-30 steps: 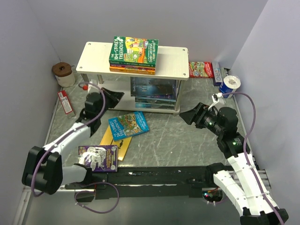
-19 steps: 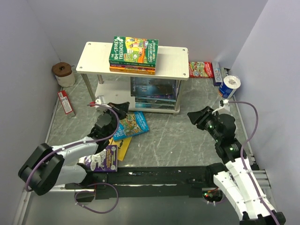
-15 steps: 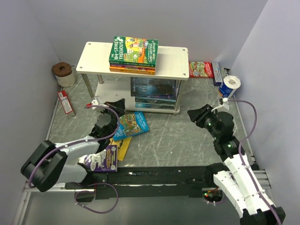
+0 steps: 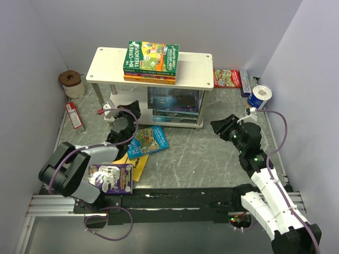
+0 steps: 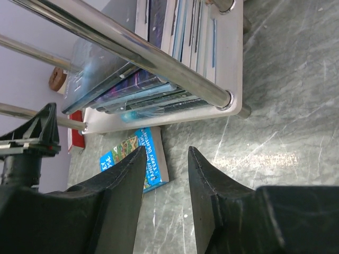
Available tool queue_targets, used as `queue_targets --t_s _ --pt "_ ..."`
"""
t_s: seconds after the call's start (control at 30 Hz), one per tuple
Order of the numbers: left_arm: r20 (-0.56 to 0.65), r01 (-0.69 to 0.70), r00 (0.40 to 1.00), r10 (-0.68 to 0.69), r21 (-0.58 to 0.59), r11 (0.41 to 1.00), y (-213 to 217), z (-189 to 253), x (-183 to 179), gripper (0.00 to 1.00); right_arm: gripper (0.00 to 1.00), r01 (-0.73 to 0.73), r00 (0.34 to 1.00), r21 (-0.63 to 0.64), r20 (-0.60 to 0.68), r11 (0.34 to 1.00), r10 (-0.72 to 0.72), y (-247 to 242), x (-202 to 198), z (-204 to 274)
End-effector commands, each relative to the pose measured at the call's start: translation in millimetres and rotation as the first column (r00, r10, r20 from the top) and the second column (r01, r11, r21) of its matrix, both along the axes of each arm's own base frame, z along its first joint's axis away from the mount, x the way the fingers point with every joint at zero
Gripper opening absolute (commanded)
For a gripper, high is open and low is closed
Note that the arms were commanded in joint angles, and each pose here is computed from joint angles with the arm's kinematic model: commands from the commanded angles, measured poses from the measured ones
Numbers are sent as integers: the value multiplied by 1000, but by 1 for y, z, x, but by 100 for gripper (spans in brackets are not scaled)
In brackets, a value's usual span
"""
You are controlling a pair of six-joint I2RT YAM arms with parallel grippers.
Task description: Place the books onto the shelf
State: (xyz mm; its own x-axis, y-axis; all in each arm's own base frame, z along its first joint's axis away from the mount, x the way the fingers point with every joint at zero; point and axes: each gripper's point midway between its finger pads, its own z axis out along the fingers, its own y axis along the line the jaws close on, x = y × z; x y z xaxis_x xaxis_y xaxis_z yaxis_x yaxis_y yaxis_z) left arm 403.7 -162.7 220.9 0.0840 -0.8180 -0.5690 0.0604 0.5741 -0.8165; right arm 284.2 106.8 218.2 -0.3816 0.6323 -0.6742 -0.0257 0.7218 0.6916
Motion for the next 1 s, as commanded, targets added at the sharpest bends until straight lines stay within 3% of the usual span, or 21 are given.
queue_targets --t_s 0.0,0.13,0.6,0.97 --pt "112 88 991 -79 -80 993 -13 30 14 1 46 9 998 8 68 1000 -9 -2 5 20" --pt "141 160 980 -142 -122 980 -17 30 22 1 46 8 997 4 72 1000 -8 -2 6 21" --pt "172 292 947 -272 -107 950 -46 34 41 1 47 -5 998 5 56 1000 5 2 12 12" --pt "175 286 949 -262 -127 950 -45 30 46 1 48 -10 999 0 52 1000 10 3 16 11"
